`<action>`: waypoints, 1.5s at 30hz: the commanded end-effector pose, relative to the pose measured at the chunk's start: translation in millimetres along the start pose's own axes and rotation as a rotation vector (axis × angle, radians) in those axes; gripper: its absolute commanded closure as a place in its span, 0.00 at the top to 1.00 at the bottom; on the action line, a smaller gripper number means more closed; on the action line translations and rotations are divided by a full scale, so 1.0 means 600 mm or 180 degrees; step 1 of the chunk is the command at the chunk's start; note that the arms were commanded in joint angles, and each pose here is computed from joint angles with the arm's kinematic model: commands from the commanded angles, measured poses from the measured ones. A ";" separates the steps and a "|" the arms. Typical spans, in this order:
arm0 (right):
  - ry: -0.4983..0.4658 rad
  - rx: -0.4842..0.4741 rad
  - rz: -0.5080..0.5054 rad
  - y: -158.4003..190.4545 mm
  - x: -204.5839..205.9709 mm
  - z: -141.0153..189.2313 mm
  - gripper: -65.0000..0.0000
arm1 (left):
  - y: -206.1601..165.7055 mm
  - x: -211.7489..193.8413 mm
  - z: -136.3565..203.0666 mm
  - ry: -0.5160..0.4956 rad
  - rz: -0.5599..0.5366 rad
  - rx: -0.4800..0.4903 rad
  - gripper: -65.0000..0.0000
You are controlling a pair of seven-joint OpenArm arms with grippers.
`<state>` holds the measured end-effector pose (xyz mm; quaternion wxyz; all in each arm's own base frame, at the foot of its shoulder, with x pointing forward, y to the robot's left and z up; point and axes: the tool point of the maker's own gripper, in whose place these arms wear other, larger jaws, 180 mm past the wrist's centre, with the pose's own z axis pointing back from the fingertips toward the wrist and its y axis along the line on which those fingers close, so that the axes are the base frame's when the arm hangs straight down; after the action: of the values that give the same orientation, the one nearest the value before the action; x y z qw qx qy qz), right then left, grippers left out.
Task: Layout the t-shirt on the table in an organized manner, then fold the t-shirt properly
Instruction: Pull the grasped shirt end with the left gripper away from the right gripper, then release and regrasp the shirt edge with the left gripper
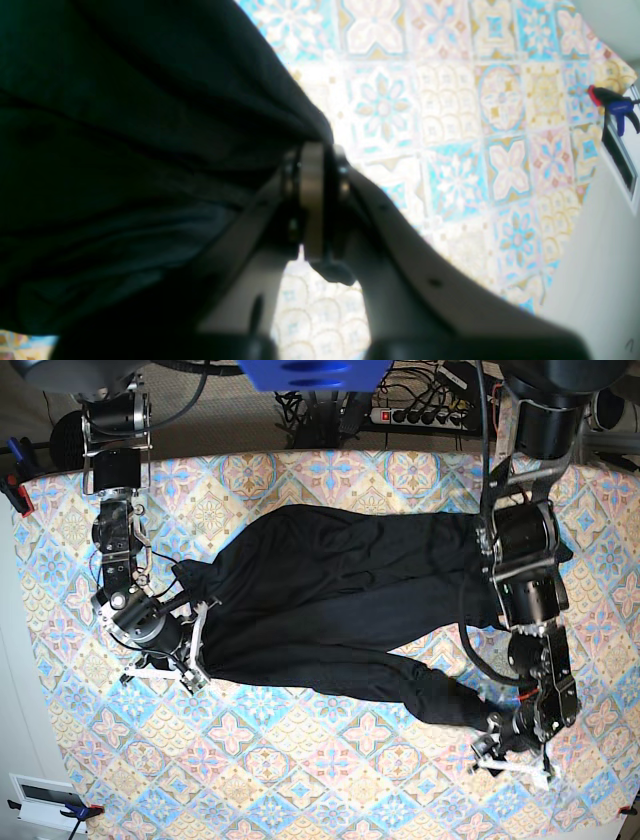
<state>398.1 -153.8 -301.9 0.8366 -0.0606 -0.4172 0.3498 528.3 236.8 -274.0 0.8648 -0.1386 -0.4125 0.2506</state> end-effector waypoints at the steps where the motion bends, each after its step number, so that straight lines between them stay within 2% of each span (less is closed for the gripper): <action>1: -0.0158 -0.0105 0.0031 -0.023 0.027 0.010 0.00 | -0.002 0.048 0.021 -0.0200 -0.0017 -0.0050 0.55; 3: -0.0158 -0.0102 0.0034 -0.022 0.027 0.010 0.00 | 0.020 0.011 0.021 -0.0038 0.0050 -0.0070 0.60; 7: -0.0162 -0.0104 0.0036 -0.022 0.028 0.010 0.00 | 0.082 -0.036 0.048 0.0145 0.0076 -0.0045 0.57; 13: -0.0160 -0.0096 0.0040 -0.019 0.026 0.012 0.00 | 0.189 -0.111 0.061 0.0430 -0.0012 0.0341 0.51; 17: -0.0124 -0.0065 0.0030 -0.011 0.016 0.010 0.00 | 0.210 -0.150 0.056 0.0556 -0.0323 0.0478 0.51; 20: -0.0127 -0.0062 0.0027 -0.010 0.017 0.010 0.00 | 0.200 -0.173 0.048 0.0640 -0.0507 0.0471 0.51; 25: -0.0127 -0.0062 0.0027 -0.010 0.017 0.010 0.00 | 0.228 -0.233 0.028 0.0956 -0.0587 0.0626 0.51; 29: -0.0139 -0.0068 0.0033 -0.011 0.019 0.011 0.00 | 0.247 -0.249 0.017 0.1059 -0.0754 0.0792 0.50; 31: -0.0163 -0.0079 0.0045 -0.011 0.024 0.014 0.00 | 0.250 -0.250 0.017 0.1072 -0.0829 0.0831 0.47; 36: -0.0175 -0.0085 0.0051 -0.012 0.026 0.015 0.00 | 0.265 -0.252 0.033 0.1290 -0.0756 0.0894 0.23; 38: -0.0178 -0.0082 0.0048 -0.011 0.026 0.015 0.00 | 0.270 -0.239 0.035 0.1251 -0.0769 0.0916 0.17; 41: -0.0182 -0.0085 0.0049 -0.012 0.027 0.015 0.00 | 0.280 -0.217 0.040 0.1193 -0.0785 0.0967 0.22; 45: -0.0182 -0.0085 0.0049 -0.012 0.027 0.015 0.00 | 0.288 -0.209 0.045 0.1184 -0.0801 0.1005 0.34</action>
<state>392.3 -149.9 -302.3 0.8344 -0.0585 -0.4186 0.3537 388.5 295.9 -420.5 0.9600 -0.0196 -0.2237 0.1672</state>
